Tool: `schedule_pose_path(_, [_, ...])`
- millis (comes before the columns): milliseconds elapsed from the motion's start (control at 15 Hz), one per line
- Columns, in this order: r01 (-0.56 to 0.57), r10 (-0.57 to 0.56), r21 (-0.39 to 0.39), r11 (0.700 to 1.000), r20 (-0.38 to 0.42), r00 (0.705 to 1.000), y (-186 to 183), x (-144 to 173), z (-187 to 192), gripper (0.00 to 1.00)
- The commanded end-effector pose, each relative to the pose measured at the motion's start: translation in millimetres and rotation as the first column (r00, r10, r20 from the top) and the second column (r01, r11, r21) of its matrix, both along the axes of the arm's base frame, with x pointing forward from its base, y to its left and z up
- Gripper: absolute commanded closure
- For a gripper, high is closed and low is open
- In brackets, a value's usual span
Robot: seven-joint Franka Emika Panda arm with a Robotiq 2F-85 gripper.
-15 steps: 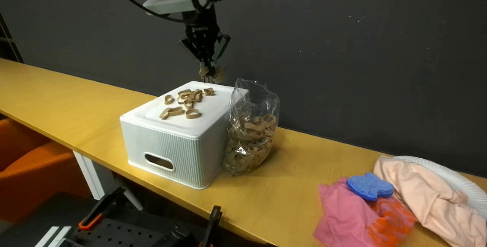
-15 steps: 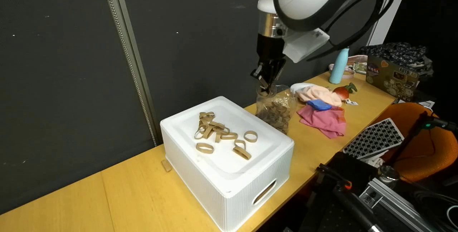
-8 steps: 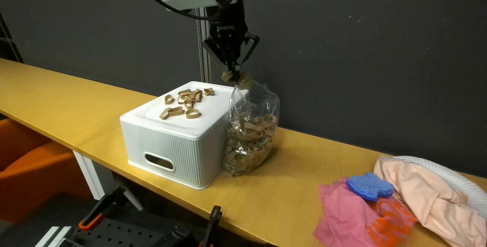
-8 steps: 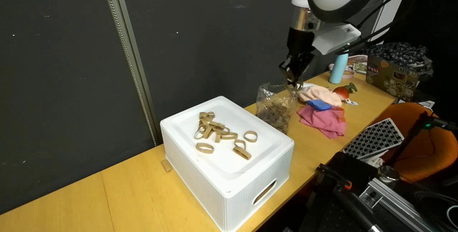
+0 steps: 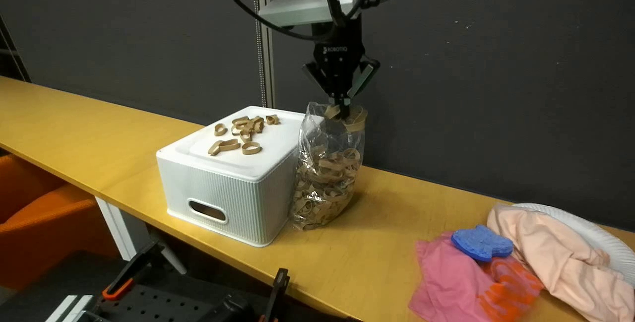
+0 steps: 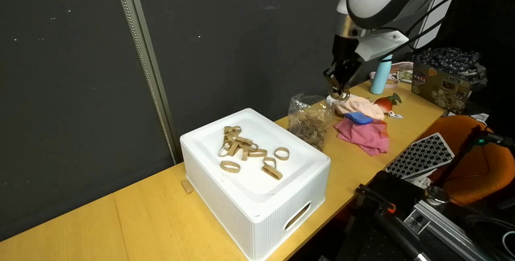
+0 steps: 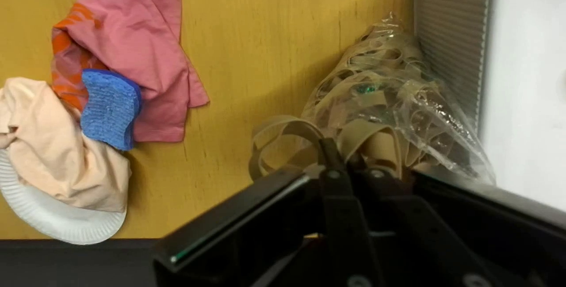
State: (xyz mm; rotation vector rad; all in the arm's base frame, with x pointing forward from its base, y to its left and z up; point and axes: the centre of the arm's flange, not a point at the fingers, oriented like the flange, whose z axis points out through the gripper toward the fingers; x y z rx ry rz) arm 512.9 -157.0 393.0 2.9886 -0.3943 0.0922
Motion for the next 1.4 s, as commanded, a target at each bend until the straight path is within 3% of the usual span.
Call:
schedule_pose_path(0, [-0.02,0.02,-0.009,1.0,-0.004,1.0,0,36,5,0.99])
schedule_pose_path(333, [-0.05,0.05,-0.004,0.999,-0.015,0.999,12,60,-14,0.99])
schedule_pose_path(667, [-0.069,0.069,0.008,0.998,-0.054,0.996,24,59,-46,0.99])
schedule_pose_path(1133, [-0.099,0.099,0.002,0.995,-0.061,0.993,41,67,-55,0.99])
schedule_pose_path(1200, [-0.099,0.099,-0.001,0.995,-0.059,0.993,42,66,-54,0.71])
schedule_pose_path(1333, [-0.1,0.099,-0.003,0.995,-0.052,0.994,42,65,-53,0.65])
